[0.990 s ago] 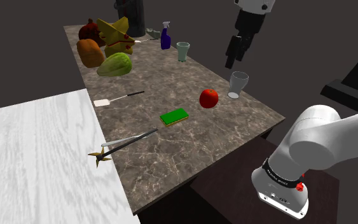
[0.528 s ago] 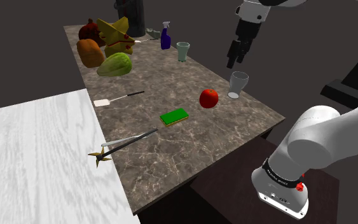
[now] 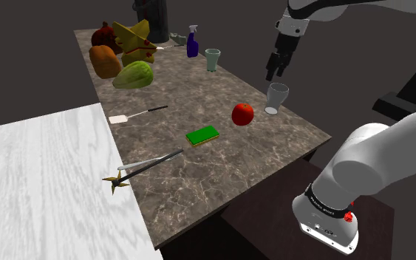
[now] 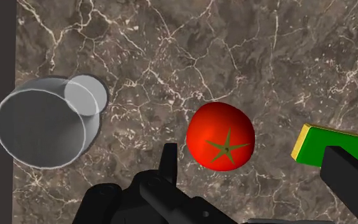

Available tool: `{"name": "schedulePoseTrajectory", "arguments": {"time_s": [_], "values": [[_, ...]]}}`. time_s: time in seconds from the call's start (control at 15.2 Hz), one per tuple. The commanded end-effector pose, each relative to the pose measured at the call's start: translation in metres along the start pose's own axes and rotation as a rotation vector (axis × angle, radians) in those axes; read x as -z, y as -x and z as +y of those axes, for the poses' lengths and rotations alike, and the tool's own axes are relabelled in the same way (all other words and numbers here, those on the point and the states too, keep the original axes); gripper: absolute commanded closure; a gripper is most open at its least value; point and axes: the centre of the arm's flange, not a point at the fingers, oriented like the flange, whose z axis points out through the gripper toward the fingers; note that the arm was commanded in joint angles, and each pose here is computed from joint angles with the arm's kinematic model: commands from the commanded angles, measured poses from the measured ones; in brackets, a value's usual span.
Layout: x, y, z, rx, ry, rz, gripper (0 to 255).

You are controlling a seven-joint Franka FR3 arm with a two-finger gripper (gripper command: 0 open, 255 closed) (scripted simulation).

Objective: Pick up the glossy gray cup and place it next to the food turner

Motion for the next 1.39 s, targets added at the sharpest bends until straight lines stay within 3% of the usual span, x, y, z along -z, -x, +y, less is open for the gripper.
{"name": "schedulePoseTrajectory", "arguments": {"time_s": [0.0,0.73,1.32], "values": [[-0.013,-0.008,0.023,-0.012,-0.009,-0.006,0],[-0.076,-0.039,0.160,-0.084,-0.063,-0.038,0],[-0.117,-0.038,0.160,-0.085,-0.064,-0.038,0]]}}
